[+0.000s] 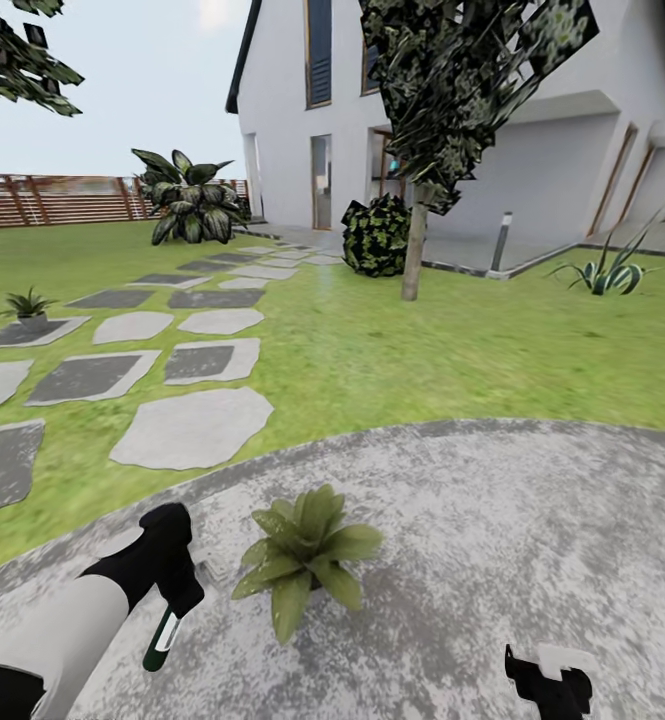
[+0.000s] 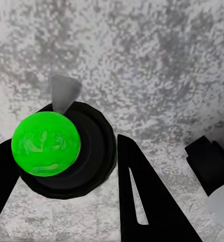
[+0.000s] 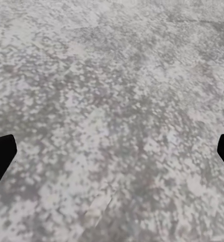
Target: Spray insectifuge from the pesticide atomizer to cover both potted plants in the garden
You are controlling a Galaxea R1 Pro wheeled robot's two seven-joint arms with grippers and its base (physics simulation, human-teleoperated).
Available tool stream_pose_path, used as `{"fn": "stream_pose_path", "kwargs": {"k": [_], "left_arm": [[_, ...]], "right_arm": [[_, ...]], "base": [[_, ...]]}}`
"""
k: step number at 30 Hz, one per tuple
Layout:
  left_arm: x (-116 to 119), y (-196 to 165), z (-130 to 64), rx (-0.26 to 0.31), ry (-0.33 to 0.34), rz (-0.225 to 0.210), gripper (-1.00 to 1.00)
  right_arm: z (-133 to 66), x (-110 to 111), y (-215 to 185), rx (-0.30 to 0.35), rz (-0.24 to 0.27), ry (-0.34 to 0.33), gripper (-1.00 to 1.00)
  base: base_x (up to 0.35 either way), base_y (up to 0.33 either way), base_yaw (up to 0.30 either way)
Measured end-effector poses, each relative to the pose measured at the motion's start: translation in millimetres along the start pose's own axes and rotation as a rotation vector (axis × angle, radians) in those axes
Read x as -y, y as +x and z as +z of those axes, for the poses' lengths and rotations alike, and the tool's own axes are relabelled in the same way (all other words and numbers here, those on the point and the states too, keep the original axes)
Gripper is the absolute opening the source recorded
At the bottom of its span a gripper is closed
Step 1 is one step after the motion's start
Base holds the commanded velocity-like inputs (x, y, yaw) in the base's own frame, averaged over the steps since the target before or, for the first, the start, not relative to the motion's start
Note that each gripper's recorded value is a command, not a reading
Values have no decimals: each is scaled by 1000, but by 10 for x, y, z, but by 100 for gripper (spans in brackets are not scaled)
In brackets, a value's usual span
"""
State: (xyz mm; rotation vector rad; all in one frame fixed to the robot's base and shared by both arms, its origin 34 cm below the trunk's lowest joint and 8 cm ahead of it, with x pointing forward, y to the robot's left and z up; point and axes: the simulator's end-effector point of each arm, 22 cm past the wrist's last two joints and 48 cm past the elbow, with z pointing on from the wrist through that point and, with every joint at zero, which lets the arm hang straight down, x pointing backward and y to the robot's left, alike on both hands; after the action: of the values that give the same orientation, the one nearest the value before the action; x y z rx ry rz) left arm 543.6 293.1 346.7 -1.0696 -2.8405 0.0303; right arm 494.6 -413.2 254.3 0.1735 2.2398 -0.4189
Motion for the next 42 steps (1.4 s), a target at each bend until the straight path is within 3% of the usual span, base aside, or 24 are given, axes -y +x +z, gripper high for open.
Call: {"fn": "stream_pose_path", "kwargs": {"k": [4, 7, 12, 16, 34, 42], "left_arm": [[-2, -45, -32, 5, -1, -3, -100], [-18, -184, -179, 18, 0, -40, -100], [274, -210, -284, 0, 136, -16, -100], [225, -81, -256, -53, 110, -1, -100], [256, -73, -233, -59, 111, 4, -100], [236, -66, -242, -61, 107, 3, -100]], "right_arm": [[1, -1, 3, -1, 0, 0, 100], [1, -1, 2, 0, 0, 0, 100], [1, -2, 5, -1, 0, -1, 100], [2, 9, 9, -2, -3, -2, 100], [3, 19, 7, -2, -2, 1, 100], [2, 7, 6, -2, -1, 0, 100]], "base": [[112, -26, 277], [11, -3, 277], [1, 0, 153], [5, -2, 11], [61, -238, 2], [27, -273, 193]]}}
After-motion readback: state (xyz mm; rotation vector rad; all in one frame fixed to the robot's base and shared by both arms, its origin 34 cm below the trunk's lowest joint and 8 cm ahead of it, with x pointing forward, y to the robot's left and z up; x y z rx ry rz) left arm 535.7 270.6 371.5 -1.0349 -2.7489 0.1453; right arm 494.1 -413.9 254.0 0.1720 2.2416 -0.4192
